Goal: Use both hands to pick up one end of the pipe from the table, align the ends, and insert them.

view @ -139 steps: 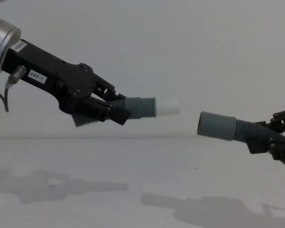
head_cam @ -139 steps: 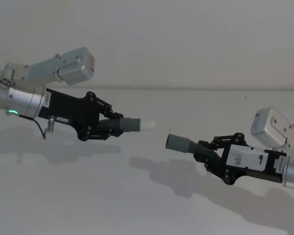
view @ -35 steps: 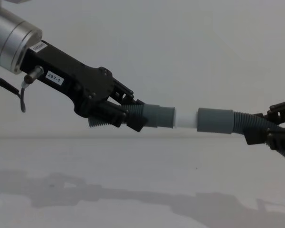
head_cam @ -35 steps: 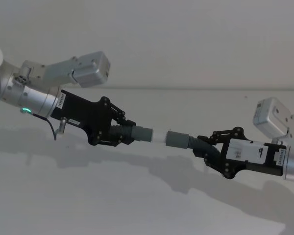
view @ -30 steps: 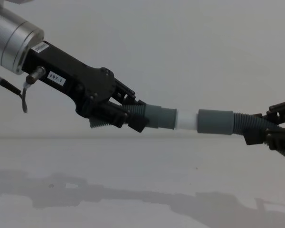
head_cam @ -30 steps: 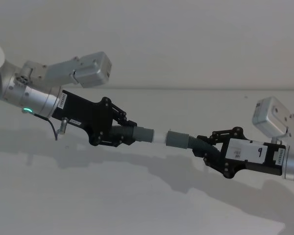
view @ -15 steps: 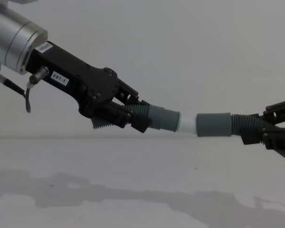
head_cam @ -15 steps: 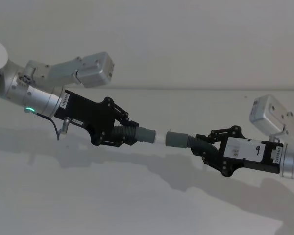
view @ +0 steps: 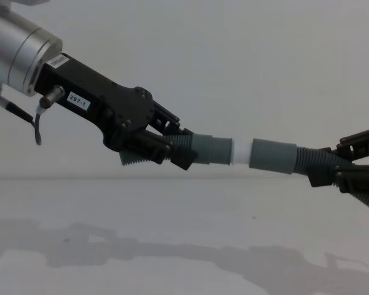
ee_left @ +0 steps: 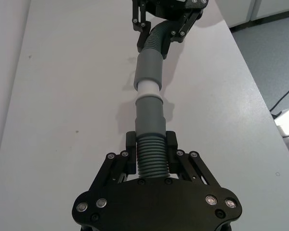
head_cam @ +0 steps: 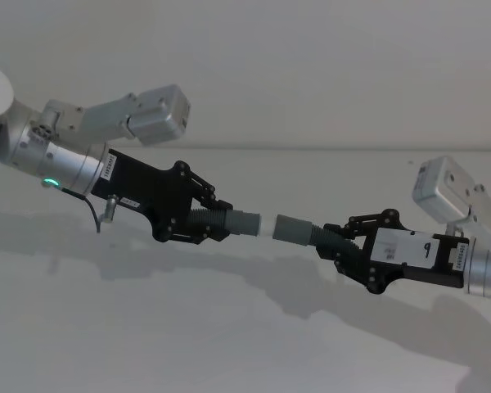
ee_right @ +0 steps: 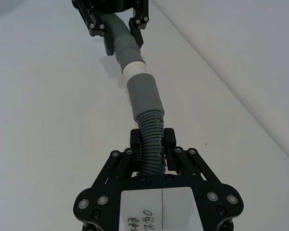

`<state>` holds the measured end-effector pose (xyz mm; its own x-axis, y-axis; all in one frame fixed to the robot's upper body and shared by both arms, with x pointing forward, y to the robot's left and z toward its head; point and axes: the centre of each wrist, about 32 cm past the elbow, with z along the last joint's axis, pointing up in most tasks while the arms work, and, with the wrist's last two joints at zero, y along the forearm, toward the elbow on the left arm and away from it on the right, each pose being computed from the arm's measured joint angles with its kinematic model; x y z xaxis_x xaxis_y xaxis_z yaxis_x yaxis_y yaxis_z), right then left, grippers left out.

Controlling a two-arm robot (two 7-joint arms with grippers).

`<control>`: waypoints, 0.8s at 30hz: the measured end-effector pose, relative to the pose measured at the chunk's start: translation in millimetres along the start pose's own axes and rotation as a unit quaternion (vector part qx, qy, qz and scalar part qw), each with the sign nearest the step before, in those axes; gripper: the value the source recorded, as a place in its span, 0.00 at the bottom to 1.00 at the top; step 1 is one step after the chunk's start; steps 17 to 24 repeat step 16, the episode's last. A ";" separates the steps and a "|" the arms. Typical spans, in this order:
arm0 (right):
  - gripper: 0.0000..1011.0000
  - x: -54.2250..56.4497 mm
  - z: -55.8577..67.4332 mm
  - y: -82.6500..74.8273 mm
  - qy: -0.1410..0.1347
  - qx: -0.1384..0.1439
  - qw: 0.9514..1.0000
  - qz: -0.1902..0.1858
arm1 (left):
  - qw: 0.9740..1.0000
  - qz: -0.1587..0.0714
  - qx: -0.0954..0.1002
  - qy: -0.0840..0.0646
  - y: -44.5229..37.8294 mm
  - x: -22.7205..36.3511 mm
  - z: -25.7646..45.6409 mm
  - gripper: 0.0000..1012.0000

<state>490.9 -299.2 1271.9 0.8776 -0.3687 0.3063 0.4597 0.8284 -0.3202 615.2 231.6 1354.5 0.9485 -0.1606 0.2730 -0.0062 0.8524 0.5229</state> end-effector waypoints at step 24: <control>0.27 1.1 0.2 1.2 0.002 0.000 1.000 0.001 | 1.000 0.002 0.000 0.000 0.2 0.3 -0.6 0.34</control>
